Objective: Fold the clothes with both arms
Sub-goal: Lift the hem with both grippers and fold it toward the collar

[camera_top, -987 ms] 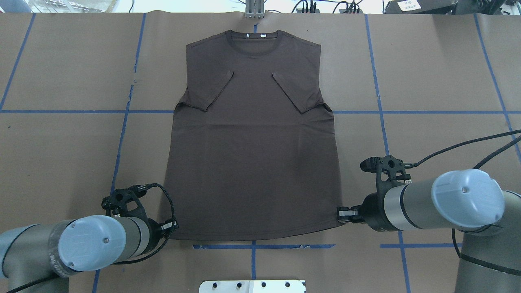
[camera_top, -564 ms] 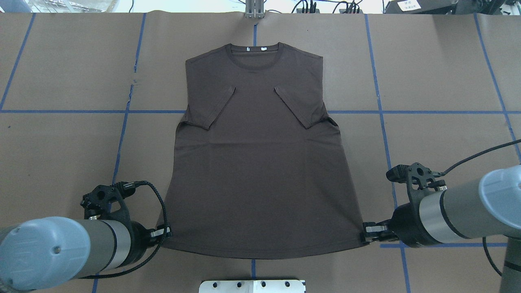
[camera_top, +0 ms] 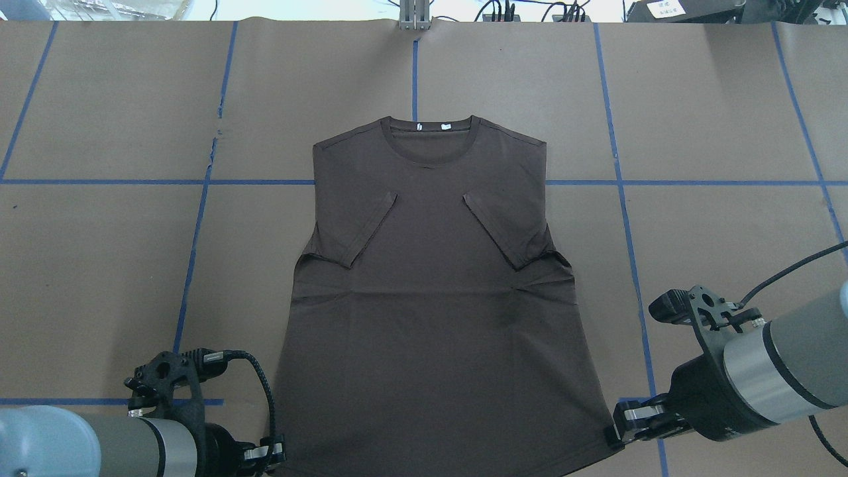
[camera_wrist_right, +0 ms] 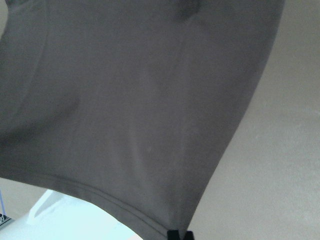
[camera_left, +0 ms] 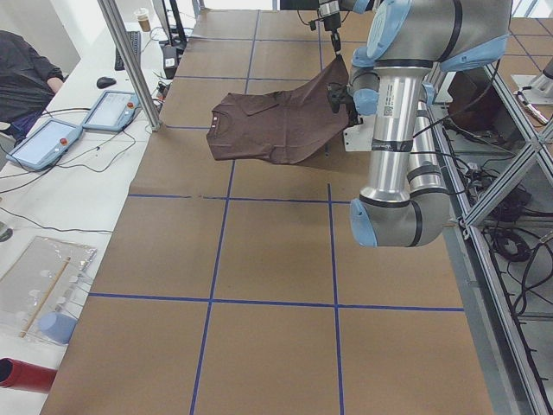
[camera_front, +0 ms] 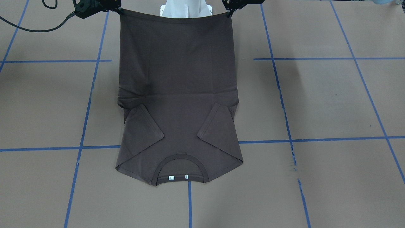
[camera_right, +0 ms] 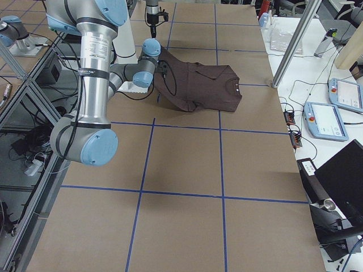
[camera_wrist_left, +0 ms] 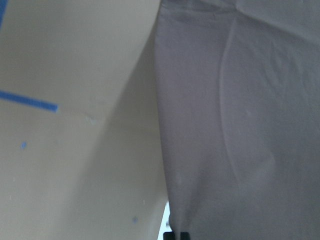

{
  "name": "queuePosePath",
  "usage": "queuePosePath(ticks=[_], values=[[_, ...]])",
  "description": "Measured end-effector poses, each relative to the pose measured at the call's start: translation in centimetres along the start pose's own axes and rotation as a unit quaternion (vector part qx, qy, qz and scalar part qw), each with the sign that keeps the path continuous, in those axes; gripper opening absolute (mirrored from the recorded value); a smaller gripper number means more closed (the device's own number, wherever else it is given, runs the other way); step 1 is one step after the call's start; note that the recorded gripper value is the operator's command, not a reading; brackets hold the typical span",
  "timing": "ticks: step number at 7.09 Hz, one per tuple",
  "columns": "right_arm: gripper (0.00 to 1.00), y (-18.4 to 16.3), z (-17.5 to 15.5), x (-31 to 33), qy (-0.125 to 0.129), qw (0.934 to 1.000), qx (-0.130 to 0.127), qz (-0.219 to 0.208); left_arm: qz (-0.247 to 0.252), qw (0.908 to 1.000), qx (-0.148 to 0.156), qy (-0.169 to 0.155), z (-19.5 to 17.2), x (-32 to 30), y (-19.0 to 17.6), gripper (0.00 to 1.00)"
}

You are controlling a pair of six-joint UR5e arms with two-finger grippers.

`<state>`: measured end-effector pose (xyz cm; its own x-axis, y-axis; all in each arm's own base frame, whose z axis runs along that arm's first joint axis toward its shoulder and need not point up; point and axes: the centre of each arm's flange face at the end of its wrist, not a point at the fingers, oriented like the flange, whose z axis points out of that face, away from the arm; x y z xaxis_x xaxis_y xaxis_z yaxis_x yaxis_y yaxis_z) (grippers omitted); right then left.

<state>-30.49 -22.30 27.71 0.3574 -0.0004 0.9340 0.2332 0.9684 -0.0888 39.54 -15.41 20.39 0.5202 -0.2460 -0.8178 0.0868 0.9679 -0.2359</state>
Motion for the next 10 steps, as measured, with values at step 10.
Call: queuePosePath(ticks=[10], values=[[0.0,-34.0,-4.1,2.1,0.063,0.9728,0.219,0.043,0.032,0.9791,0.201,-0.004,1.9,5.5,-35.9,0.0]])
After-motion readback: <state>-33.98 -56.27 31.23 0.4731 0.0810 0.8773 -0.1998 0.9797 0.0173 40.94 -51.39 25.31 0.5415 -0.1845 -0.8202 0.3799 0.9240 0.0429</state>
